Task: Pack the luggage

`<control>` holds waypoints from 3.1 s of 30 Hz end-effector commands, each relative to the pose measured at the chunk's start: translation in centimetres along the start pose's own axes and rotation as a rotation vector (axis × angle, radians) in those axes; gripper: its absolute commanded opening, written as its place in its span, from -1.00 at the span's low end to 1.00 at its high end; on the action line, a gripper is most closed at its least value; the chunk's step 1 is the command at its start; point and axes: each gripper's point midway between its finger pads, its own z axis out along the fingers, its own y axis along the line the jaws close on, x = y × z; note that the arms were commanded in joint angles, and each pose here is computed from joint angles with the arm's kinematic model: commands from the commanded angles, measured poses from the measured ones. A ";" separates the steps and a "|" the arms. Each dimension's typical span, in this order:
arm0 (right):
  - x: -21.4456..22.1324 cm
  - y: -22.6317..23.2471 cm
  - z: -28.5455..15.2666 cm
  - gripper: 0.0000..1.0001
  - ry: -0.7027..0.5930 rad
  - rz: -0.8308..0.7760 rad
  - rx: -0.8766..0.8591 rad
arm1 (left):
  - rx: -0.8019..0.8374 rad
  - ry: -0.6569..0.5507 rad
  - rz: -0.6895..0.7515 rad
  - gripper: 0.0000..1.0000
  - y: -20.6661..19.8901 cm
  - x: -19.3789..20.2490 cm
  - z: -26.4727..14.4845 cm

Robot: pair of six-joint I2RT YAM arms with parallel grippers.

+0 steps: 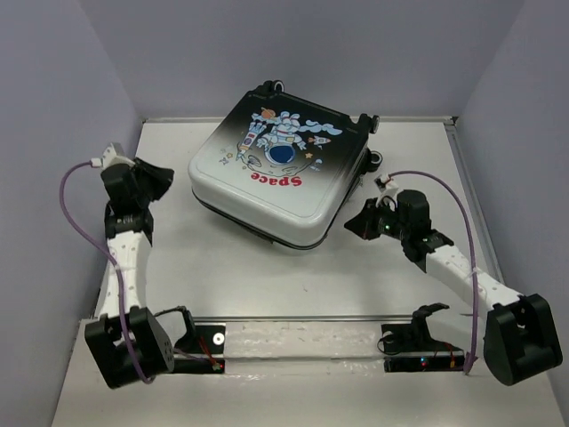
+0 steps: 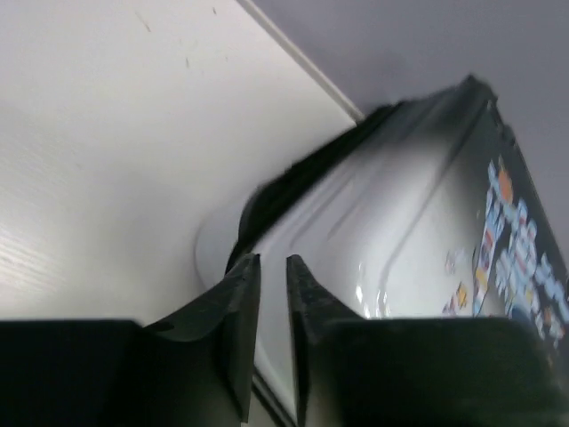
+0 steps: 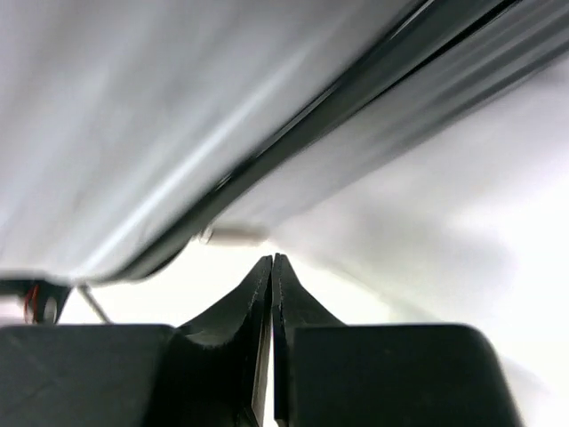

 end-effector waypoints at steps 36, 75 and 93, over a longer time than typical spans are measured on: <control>-0.5 4.8 5.2 -0.21 -0.326 -0.407 -0.272 | 0.436 0.559 0.121 -0.76 -10.4 26.1 -9.9; 10.9 20.4 7.5 -0.86 -0.119 -0.163 -0.134 | 0.573 0.541 0.069 -0.77 -17.6 26.6 -9.5; 12.5 10.7 0.9 0.18 -0.073 -0.001 0.184 | 0.300 0.058 0.282 0.71 -14.2 2.0 -7.8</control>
